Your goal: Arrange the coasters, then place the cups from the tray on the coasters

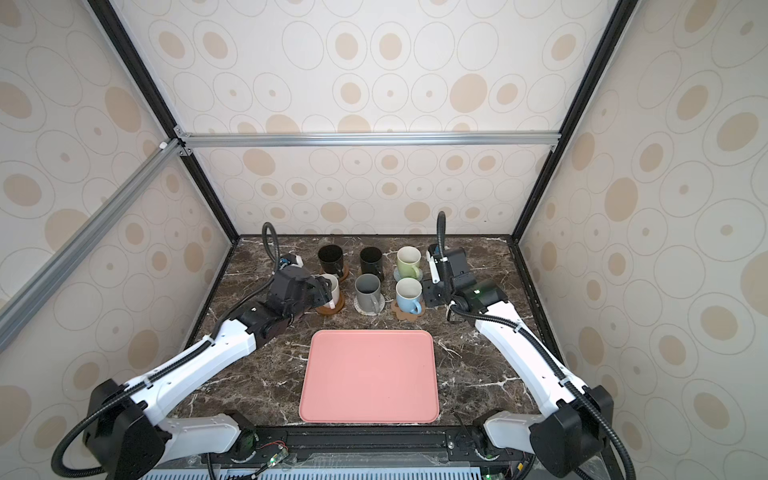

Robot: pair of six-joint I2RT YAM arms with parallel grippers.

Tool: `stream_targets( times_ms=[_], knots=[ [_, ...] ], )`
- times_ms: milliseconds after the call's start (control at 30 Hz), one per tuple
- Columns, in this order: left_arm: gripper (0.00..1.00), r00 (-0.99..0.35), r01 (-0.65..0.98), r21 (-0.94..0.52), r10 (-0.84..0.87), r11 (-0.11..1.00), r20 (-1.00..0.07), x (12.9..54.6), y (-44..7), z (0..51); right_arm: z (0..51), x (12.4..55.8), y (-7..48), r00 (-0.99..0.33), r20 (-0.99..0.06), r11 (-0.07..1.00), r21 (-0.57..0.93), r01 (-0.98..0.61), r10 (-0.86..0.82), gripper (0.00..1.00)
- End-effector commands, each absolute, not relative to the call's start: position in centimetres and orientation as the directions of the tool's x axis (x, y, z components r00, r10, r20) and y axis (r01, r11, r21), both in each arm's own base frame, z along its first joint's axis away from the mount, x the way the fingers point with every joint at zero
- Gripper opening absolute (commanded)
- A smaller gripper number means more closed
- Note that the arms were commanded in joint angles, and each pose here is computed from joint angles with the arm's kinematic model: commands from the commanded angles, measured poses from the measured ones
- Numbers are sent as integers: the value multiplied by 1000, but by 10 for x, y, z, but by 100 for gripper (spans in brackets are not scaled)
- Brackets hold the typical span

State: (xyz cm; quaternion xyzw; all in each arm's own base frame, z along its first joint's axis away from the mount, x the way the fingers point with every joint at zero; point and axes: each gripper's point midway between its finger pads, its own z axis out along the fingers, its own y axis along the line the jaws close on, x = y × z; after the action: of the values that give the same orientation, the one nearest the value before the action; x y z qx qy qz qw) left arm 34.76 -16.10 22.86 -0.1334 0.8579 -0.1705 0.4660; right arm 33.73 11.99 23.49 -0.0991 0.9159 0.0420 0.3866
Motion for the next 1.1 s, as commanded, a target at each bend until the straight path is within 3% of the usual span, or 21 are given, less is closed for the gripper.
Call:
stream_targets(
  times_ms=[0, 100, 233, 367, 567, 733, 833, 933, 1000, 1067],
  knots=[
    [84, -364, -41, -347, -337, 937, -868, 351, -135, 259, 247, 342, 89, -610, -789, 996, -34, -77, -74, 60],
    [100, -256, -105, -286, -304, 952, -918, 343, -101, 266, 250, 342, 60, -542, -840, 998, -27, 59, 9, 74],
    [100, -143, -201, -122, -152, 972, -978, 332, -58, 259, 241, 341, 20, -444, -894, 974, -42, 225, 63, 99],
    [100, -56, -266, 41, 28, 963, -998, 322, -26, 234, 210, 344, -11, -410, -912, 934, -136, 330, 12, 99],
    [100, -81, -354, 66, 39, 933, -996, 324, 12, 179, 142, 355, -24, -475, -879, 904, -239, 354, -46, 99],
    [100, -127, -346, 57, 13, 936, -992, 343, 22, 145, 105, 369, -40, -485, -873, 903, -164, 396, 54, 100],
    [100, -150, -274, 91, 51, 958, -987, 366, 15, 143, 105, 381, -53, -400, -912, 894, -102, 436, 91, 99],
    [100, -173, -178, 178, 148, 968, -974, 386, 2, 139, 97, 394, -35, -435, -900, 940, -123, 318, 29, 100],
    [100, -140, -263, 115, 81, 958, -987, 382, 26, 135, 98, 397, -27, -398, -917, 956, -119, 268, -3, 100],
    [100, -79, -216, 20, 3, 976, -997, 371, 35, 132, 95, 396, -21, -415, -910, 967, -105, 233, 2, 100]
  ],
)
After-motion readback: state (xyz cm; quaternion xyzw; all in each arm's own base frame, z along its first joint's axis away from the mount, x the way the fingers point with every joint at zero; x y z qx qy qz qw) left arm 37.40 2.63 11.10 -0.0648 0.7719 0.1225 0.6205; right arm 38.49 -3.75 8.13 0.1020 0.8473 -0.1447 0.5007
